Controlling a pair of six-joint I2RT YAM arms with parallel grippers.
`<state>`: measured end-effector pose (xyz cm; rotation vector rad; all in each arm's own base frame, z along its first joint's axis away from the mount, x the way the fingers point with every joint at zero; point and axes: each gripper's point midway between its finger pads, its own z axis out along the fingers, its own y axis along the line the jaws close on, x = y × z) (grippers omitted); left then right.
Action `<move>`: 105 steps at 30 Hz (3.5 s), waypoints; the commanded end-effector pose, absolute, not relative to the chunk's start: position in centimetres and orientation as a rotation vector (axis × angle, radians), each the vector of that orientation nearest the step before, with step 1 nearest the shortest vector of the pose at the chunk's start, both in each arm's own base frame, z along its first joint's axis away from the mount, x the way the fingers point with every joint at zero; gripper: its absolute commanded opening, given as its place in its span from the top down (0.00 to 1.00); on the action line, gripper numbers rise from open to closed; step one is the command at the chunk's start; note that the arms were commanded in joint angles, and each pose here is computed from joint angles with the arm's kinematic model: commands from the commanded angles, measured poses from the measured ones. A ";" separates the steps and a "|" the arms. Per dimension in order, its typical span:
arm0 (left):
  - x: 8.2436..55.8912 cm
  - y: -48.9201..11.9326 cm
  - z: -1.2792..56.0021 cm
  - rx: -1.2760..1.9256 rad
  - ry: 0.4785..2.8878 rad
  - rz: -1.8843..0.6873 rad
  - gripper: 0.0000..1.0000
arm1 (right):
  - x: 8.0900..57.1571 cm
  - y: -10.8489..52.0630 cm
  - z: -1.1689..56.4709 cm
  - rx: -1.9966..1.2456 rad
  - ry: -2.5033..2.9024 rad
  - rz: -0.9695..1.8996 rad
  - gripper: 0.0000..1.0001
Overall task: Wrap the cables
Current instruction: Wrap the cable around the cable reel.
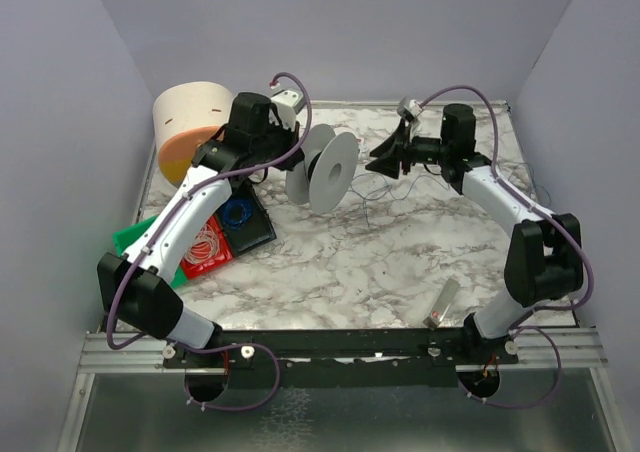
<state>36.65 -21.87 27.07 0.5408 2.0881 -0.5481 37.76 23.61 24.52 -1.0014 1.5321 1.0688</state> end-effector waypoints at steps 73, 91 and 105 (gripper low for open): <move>33.6 -19.4 33.7 0.573 1.883 -0.641 1.00 | 34.3 25.2 25.2 -0.810 1.657 1.691 0.99; 36.6 -19.7 30.2 0.472 1.984 -0.378 1.00 | 27.8 28.2 32.7 -1.004 1.440 1.788 1.00; 39.2 -17.7 27.6 0.259 2.041 -0.270 1.00 | 26.0 33.2 32.9 -1.088 1.388 1.916 0.99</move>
